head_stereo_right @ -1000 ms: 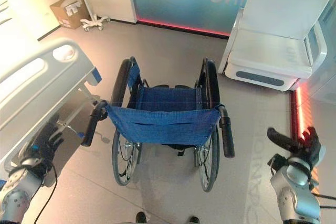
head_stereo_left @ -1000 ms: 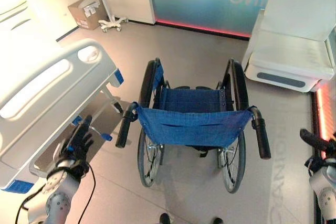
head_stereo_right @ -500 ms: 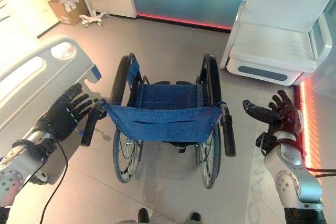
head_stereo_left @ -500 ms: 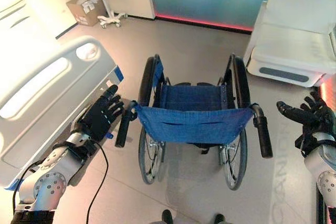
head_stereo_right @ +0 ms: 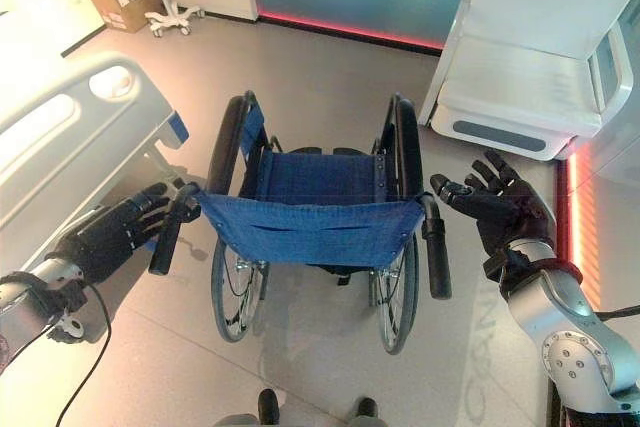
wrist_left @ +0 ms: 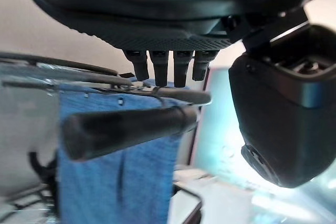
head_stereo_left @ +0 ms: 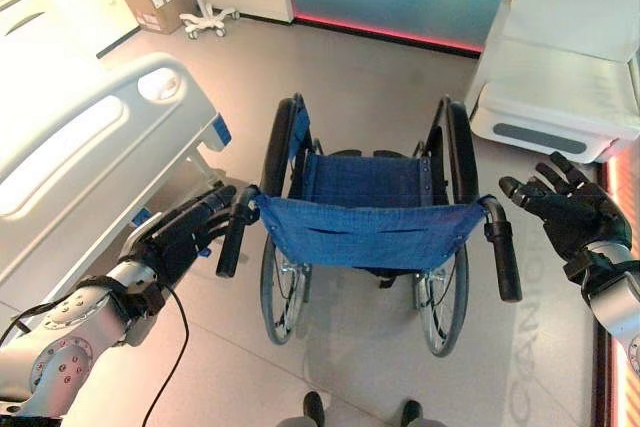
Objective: Push the wheelchair next to the bed
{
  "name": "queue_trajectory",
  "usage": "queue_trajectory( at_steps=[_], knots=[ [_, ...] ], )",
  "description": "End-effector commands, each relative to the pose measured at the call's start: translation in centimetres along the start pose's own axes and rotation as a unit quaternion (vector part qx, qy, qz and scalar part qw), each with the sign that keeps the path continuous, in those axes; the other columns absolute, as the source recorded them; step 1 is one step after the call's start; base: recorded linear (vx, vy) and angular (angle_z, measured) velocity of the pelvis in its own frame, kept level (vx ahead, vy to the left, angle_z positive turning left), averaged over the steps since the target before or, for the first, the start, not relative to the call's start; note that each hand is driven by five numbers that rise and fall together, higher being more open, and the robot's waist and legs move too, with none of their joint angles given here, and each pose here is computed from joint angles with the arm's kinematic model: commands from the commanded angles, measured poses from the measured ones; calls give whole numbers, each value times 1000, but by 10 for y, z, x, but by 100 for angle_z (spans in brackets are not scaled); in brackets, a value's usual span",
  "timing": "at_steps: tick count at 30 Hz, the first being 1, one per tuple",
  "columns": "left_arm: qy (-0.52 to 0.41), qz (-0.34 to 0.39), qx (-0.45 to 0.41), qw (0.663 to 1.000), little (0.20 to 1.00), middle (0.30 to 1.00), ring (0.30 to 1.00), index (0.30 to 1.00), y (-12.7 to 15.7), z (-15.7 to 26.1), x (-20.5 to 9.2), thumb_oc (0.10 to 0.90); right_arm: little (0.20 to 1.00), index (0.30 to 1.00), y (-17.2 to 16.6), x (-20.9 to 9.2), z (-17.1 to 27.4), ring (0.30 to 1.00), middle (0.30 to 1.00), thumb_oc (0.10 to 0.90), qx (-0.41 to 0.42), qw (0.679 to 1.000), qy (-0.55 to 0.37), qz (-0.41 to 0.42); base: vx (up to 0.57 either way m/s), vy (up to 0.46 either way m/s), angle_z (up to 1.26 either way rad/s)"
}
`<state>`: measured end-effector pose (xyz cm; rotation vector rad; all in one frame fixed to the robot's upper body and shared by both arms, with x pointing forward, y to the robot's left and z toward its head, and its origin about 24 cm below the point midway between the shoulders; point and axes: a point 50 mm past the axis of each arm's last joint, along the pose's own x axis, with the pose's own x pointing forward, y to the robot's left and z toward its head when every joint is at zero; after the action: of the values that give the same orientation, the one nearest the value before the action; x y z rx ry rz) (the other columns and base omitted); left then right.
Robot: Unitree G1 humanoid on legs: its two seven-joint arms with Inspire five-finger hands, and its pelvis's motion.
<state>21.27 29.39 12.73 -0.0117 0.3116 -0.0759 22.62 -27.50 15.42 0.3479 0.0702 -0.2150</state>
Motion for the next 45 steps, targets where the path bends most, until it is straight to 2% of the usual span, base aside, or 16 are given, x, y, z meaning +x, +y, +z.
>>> queue_trajectory(
  at_steps=[1,7,12,22,30,39,45],
  knots=[
    [-130,25,140,981,900,900,900,900,11,73,-20,800,900,900,30,-12,46,900,900,800,-26,991,-91,99,0,0,0],
    [-179,82,233,952,900,900,900,900,25,101,-47,800,900,900,24,-19,50,900,900,800,-44,991,-97,85,0,0,0],
    [-186,74,273,941,900,900,900,900,22,107,-59,800,900,900,21,-24,47,900,900,800,-48,992,-93,78,-16,-4,1],
    [-120,-24,253,960,900,900,900,900,0,85,-52,800,900,900,19,-29,51,900,900,800,-66,990,-103,66,-21,-3,1],
    [-91,-62,239,965,900,900,900,900,-10,81,-46,800,900,900,21,-28,49,900,900,800,-81,990,-94,74,0,0,0],
    [-55,-43,266,961,900,900,900,900,-8,78,-41,800,900,900,20,-28,53,900,900,800,-107,987,-106,55,0,0,0],
    [-36,-32,282,958,900,900,900,900,1,81,-43,800,900,900,14,-27,68,900,900,800,-156,975,-157,1,6,0,0]
  ],
)
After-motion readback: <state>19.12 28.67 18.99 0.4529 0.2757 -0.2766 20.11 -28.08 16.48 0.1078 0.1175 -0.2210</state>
